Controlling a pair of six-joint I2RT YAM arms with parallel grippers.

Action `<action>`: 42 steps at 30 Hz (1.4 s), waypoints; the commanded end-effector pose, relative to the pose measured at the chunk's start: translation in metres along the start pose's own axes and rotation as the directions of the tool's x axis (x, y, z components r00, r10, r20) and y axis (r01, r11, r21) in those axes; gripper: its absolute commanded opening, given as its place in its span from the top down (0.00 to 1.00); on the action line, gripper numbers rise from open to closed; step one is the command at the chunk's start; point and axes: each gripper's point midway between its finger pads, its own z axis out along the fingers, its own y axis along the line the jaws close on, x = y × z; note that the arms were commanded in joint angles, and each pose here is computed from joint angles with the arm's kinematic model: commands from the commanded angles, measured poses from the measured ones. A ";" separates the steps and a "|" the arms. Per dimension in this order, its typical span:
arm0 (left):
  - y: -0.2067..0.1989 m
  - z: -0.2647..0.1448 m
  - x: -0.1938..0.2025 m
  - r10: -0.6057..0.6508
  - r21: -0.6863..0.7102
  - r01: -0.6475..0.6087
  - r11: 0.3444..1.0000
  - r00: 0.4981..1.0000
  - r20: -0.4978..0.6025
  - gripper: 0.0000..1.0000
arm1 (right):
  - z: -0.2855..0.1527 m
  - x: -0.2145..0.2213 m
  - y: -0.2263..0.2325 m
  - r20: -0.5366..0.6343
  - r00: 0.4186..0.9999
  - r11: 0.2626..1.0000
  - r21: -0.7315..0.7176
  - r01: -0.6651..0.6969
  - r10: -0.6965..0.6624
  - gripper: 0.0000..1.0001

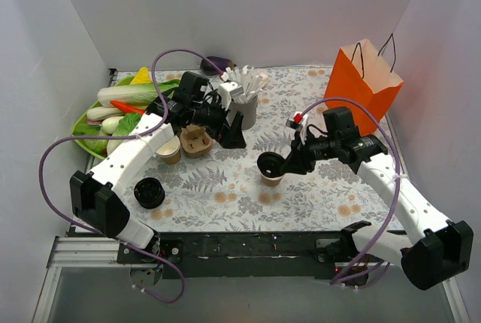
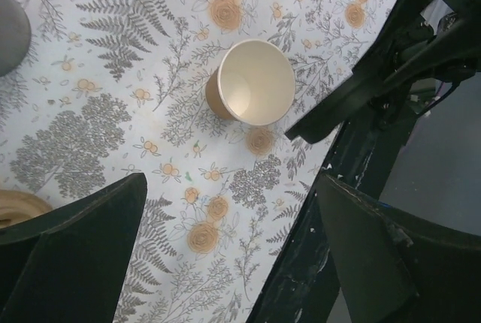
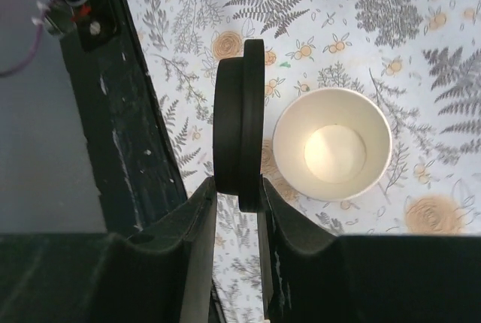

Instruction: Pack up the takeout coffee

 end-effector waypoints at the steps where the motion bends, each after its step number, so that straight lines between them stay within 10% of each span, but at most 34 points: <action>1: -0.018 0.010 -0.011 -0.014 0.097 0.008 0.995 0.998 0.062 0.02 | -0.004 -0.010 0.009 0.062 0.955 0.948 -0.155 -0.278 0.291 0.98; 17: -0.017 0.060 0.009 -0.245 0.175 0.243 0.954 0.970 -0.009 0.02 | 0.001 0.018 -0.032 0.062 0.747 0.744 -0.173 -0.645 0.662 0.96; 42: -0.001 0.107 0.031 -0.317 0.181 0.333 0.925 0.942 -0.111 0.04 | 0.011 0.029 -0.064 0.059 0.646 0.645 -0.175 -0.744 0.761 0.92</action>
